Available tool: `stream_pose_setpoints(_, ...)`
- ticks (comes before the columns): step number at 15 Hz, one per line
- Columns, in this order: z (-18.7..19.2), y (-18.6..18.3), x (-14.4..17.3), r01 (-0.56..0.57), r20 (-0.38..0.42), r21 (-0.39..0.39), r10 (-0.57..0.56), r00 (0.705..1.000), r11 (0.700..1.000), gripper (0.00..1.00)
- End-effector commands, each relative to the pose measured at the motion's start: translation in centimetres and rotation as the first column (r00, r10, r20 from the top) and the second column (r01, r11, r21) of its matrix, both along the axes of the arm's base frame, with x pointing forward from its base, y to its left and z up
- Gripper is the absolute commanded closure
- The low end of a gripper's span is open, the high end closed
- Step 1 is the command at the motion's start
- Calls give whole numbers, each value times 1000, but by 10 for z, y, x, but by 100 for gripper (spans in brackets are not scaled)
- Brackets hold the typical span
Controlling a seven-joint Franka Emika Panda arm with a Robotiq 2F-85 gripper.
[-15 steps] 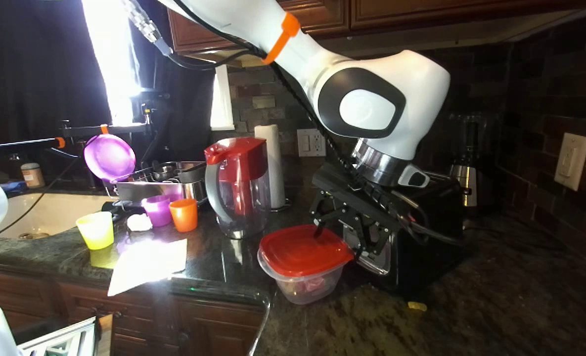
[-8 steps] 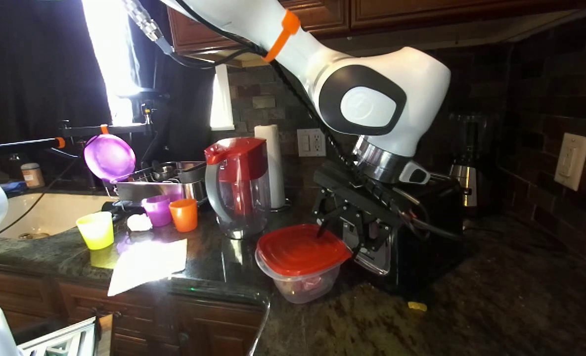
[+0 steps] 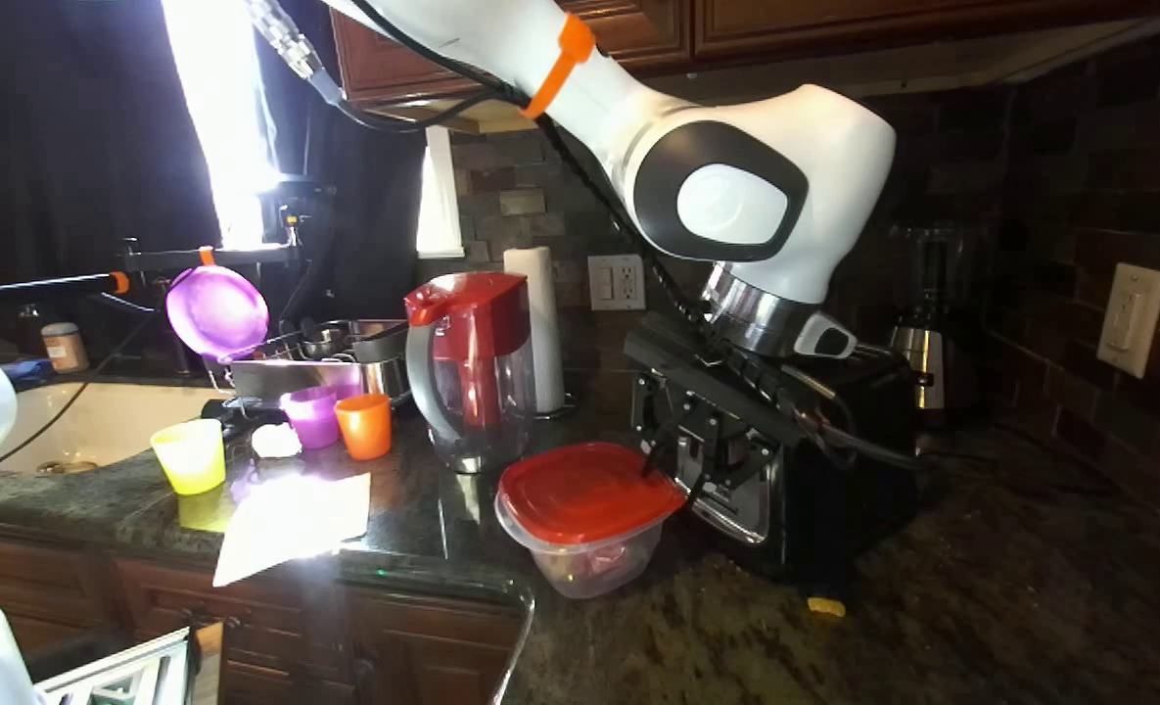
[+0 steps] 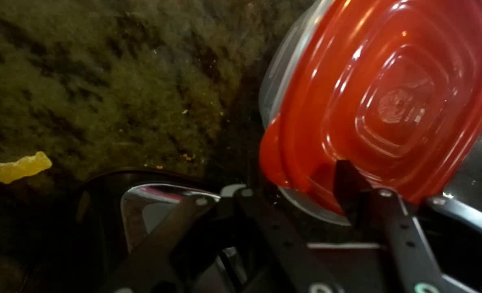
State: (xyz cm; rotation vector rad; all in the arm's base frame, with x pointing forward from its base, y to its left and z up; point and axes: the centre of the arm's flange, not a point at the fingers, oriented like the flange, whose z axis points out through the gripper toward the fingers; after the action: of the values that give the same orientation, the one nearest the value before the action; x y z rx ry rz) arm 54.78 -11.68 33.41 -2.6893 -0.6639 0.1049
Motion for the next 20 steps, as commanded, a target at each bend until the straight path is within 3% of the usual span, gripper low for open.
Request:
stream_pose_setpoints(1, 5, 2, -2, 13, -13, 5, -13, 1000, 1000, 54)
stream_pose_setpoints(7, 10, 3, -4, 33, -10, -14, -33, 999, 999, 48)
stream_pose_setpoints(10, 11, 1, -6, 32, -12, -32, -32, 999, 999, 20)
stream_pose_setpoints(14, 11, -2, -9, 10, -22, -66, -12, 1000, 998, 1)
stream_pose_setpoints(18, 8, -3, -10, -2, -37, -88, -1, 999, 996, 6)
stream_pose_setpoints(20, 6, -2, -11, -10, -44, -98, 6, 999, 995, 16)
